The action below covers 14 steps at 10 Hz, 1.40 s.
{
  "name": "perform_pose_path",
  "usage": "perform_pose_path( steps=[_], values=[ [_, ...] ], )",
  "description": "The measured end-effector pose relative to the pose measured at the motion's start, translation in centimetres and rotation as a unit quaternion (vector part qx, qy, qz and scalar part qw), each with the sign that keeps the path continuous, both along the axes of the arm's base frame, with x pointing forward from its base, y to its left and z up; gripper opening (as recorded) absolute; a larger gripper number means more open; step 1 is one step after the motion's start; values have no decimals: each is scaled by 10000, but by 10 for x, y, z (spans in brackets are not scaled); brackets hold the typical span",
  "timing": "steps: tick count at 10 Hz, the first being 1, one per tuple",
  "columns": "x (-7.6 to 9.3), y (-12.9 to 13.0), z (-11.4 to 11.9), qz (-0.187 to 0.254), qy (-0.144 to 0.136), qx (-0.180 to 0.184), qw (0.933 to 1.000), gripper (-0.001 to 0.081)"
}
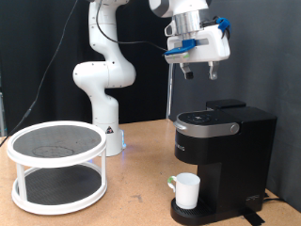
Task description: Make a cup of coffee with the keurig machine
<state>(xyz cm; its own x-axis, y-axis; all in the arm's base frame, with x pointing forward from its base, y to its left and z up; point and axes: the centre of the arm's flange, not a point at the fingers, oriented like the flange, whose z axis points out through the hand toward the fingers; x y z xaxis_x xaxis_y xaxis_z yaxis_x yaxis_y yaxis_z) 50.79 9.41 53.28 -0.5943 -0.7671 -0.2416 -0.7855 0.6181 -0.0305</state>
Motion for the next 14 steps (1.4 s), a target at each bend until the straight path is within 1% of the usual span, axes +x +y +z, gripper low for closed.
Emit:
perform_pose_path(
  steps=[2,5,8,9,10,11,12,13,14],
  values=[
    [0,8,-8,37,41,23,10000,734],
    [-1,15,-35,12,106,-52,9999,734],
    [-3,16,-62,-18,173,-85,9998,734],
    [-4,17,-70,-46,193,-88,9998,706],
    [-5,17,-77,-60,214,-94,9997,706],
    [-6,16,-83,-67,235,-101,9997,525],
    [-7,16,-88,-73,245,-106,9996,525],
    [-8,16,-92,-75,269,-111,9995,324],
    [-9,15,-96,-78,306,-115,9994,324]
  ],
)
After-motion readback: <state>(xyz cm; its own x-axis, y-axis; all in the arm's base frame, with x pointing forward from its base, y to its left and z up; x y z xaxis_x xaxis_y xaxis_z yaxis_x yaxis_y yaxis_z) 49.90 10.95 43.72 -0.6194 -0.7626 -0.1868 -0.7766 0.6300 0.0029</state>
